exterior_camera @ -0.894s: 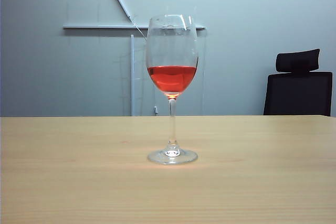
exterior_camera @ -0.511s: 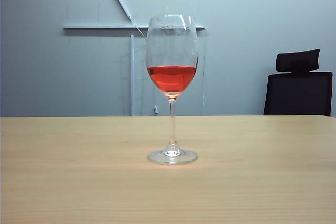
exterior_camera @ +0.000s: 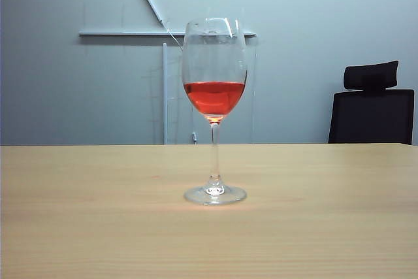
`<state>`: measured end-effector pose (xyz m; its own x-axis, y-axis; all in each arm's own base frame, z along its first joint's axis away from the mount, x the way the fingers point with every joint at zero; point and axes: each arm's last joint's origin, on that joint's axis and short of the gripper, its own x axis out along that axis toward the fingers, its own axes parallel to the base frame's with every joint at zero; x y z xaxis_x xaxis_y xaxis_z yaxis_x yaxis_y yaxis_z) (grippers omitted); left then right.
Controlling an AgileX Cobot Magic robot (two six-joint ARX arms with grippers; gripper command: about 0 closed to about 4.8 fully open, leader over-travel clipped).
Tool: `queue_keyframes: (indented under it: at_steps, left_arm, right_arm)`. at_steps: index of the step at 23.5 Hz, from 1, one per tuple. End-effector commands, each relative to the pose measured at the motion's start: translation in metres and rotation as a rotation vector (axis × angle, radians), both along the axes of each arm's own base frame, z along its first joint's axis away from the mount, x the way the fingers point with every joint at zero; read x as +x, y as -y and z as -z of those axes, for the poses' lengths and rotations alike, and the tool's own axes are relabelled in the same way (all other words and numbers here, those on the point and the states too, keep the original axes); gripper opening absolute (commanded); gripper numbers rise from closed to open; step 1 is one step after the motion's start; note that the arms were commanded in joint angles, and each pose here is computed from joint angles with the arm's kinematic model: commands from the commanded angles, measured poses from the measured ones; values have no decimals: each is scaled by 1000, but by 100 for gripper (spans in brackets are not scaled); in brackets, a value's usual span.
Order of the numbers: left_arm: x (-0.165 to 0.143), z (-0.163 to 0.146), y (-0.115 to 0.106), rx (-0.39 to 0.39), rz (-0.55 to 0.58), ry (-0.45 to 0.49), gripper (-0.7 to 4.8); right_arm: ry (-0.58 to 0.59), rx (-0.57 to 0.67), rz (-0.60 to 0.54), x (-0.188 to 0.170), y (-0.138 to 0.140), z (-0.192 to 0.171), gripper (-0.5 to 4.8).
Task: Gently pick up the goblet, rotate it counterclockwise for two full turns (viewing from above), and then place it back on the table.
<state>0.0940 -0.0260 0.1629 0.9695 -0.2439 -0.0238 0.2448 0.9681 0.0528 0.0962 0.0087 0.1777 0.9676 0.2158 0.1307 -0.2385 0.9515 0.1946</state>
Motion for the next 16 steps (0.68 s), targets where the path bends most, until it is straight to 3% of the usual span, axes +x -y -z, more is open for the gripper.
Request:
queue_keyframes:
  at_steps: [1, 3, 4, 5, 7, 8, 9, 12, 16]
  left_arm:
    - [-6, -2, 15, -4, 172, 11, -5]
    - [-10, -2, 23, -4, 267, 9, -5]
    - [-11, -1, 27, -3, 304, 5, -5]
    - [-12, -1, 29, 1, 331, -2, -5]
    - [-13, 0, 30, 3, 348, -6, -5]
    - [-14, 1, 31, 6, 357, -14, -5]
    - [-14, 1, 31, 8, 361, -17, -5]
    - [-14, 1, 32, 8, 365, -18, -5]
    - [-14, 1, 32, 8, 365, -16, -5]
  right_arm:
    - [6, 33, -114, 1, -5, -13, -5]
    - [-34, -3, -148, 8, -9, -25, 0]
    - [-64, -46, -179, 15, -14, -31, 36]
    - [-88, -106, -269, 27, -23, -37, 131]
    - [-95, -174, -368, 43, -37, -40, 258]
    - [-120, -230, -434, 57, -51, -38, 377]
    - [-145, -259, -459, 66, -61, -34, 409]
    - [-189, -312, -595, 99, -95, -13, 420]
    - [-76, -227, -671, 126, -113, 20, 420]
